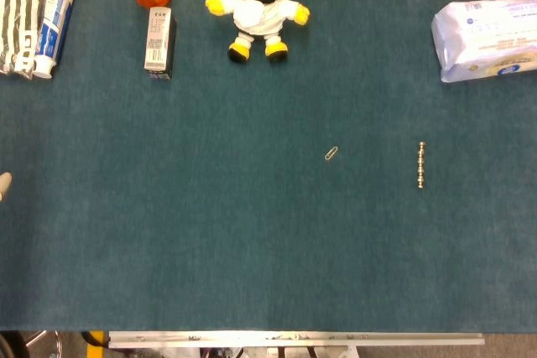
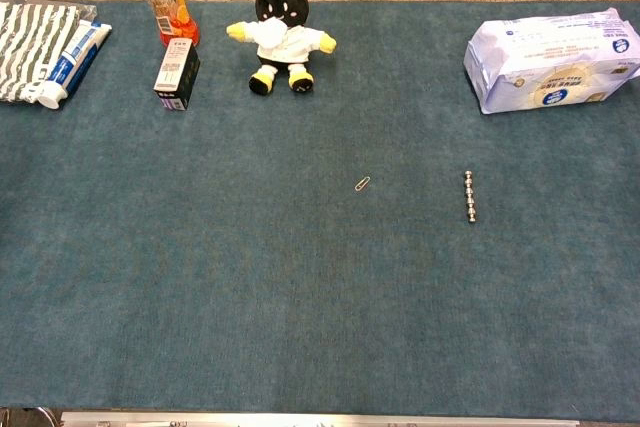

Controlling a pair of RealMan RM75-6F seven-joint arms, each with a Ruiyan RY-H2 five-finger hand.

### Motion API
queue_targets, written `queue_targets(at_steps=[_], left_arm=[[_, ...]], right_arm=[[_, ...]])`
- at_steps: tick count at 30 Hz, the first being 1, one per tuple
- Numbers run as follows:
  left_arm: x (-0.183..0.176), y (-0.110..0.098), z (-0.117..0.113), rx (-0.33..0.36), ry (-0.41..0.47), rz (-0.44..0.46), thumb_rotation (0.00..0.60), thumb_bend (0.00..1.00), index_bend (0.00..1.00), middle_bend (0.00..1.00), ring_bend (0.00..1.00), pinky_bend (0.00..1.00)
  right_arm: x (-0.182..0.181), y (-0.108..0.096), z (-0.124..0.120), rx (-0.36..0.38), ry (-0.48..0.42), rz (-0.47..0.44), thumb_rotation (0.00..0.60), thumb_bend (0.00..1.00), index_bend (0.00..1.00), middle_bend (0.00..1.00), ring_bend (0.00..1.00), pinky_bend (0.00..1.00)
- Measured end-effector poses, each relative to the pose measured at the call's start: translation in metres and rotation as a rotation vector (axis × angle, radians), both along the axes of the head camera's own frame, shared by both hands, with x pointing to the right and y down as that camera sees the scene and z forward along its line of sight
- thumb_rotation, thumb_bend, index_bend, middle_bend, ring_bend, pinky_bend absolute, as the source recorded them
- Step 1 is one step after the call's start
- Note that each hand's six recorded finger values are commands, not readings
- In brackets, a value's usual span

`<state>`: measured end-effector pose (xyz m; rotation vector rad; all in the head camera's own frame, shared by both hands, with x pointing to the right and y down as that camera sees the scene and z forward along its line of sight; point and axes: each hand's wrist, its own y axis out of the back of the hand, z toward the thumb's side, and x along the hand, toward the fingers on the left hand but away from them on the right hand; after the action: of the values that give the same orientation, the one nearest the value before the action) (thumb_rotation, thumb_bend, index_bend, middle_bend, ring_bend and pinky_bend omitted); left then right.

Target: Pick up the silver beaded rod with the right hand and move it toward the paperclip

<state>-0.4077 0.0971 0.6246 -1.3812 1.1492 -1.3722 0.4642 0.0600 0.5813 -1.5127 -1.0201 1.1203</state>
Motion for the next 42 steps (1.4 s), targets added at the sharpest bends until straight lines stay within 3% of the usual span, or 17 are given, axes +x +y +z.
queue_targets(at_steps=[7,10,13,15,18,21,30,42], left_arm=[[-0.002,0.002,-0.001,0.004,0.001,-0.004,0.600,0.16,0.00,0.00,0.00,0.00],[-0.003,0.003,-0.002,0.010,0.004,-0.006,0.600,0.16,0.00,0.00,0.00,0.00],[-0.003,0.004,-0.002,0.007,0.003,-0.005,0.600,0.16,0.00,0.00,0.00,0.00],[-0.003,0.004,-0.003,0.009,0.003,-0.006,0.600,0.16,0.00,0.00,0.00,0.00],[-0.003,0.005,-0.004,0.013,0.004,-0.011,0.600,0.16,0.00,0.00,0.00,0.00],[-0.004,0.006,-0.005,0.014,0.005,-0.015,0.600,0.16,0.00,0.00,0.00,0.00],[-0.006,0.008,-0.005,0.010,0.002,-0.024,0.600,0.16,0.00,0.00,0.00,0.00],[-0.012,0.013,-0.002,0.003,-0.002,-0.047,0.600,0.16,0.00,0.00,0.00,0.00]], right_arm=[[-0.010,-0.005,-0.002,-0.003,-0.015,-0.043,0.600,0.08,0.13,0.26,0.21,0.21],[-0.021,-0.008,-0.002,-0.011,-0.022,-0.089,0.600,0.08,0.13,0.27,0.23,0.28],[-0.034,-0.012,0.001,-0.028,-0.010,-0.148,0.600,0.08,0.15,0.36,0.38,0.50],[-0.045,-0.016,0.004,-0.044,0.003,-0.197,0.600,0.08,0.18,0.49,0.54,0.70],[-0.062,-0.021,0.010,-0.068,0.021,-0.272,0.600,0.08,0.24,0.66,0.71,0.87],[-0.079,-0.026,0.017,-0.094,0.043,-0.342,0.600,0.08,0.30,0.75,0.80,0.98],[-0.119,-0.037,0.051,-0.173,0.097,-0.488,0.600,0.14,0.42,0.88,0.95,1.00],[-0.142,-0.039,0.095,-0.227,0.173,-0.586,0.600,0.17,0.44,0.89,0.97,1.00]])
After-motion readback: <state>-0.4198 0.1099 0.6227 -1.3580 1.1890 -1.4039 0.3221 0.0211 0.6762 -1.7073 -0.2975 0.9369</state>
